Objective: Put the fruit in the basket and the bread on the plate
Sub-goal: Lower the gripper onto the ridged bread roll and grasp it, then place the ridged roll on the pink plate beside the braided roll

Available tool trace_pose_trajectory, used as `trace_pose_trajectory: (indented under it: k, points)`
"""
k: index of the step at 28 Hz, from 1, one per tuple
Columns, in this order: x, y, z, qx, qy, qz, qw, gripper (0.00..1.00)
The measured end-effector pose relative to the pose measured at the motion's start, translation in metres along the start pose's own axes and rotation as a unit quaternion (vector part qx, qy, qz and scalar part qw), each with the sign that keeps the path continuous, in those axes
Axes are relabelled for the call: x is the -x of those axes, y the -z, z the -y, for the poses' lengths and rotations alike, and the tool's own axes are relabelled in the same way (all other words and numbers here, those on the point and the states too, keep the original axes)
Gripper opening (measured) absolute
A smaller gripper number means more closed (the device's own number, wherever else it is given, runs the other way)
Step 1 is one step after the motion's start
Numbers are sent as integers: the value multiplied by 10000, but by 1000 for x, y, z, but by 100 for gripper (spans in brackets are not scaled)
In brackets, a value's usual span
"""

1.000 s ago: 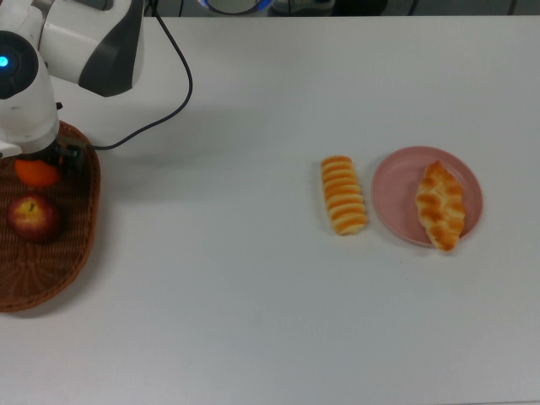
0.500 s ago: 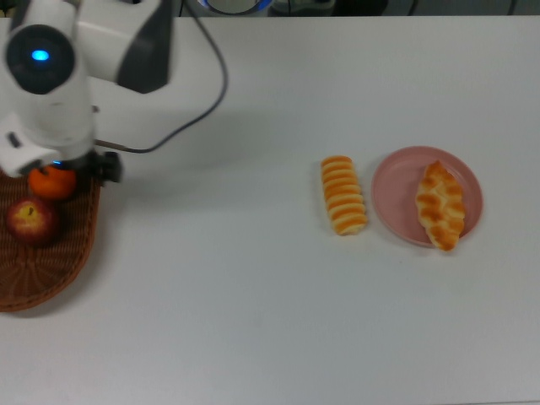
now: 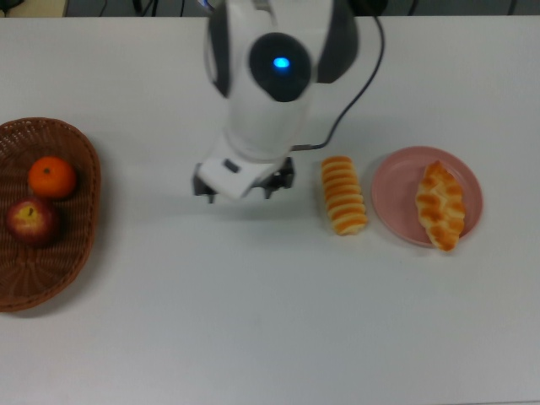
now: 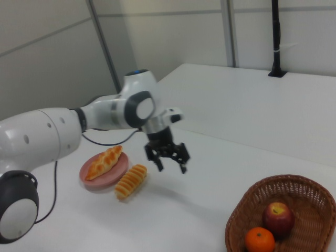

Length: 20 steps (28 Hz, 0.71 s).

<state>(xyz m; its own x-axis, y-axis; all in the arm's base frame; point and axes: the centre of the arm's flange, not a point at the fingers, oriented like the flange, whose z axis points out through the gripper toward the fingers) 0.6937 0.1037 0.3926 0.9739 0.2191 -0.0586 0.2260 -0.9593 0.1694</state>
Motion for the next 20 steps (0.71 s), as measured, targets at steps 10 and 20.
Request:
trace_pose_trajectory:
  k: [10, 20]
  points:
    - [2, -8, 108, 33, 766, 100, 9970, 100]
    - [11, -20, 172, 76, 1126, 205, 9934, 100]
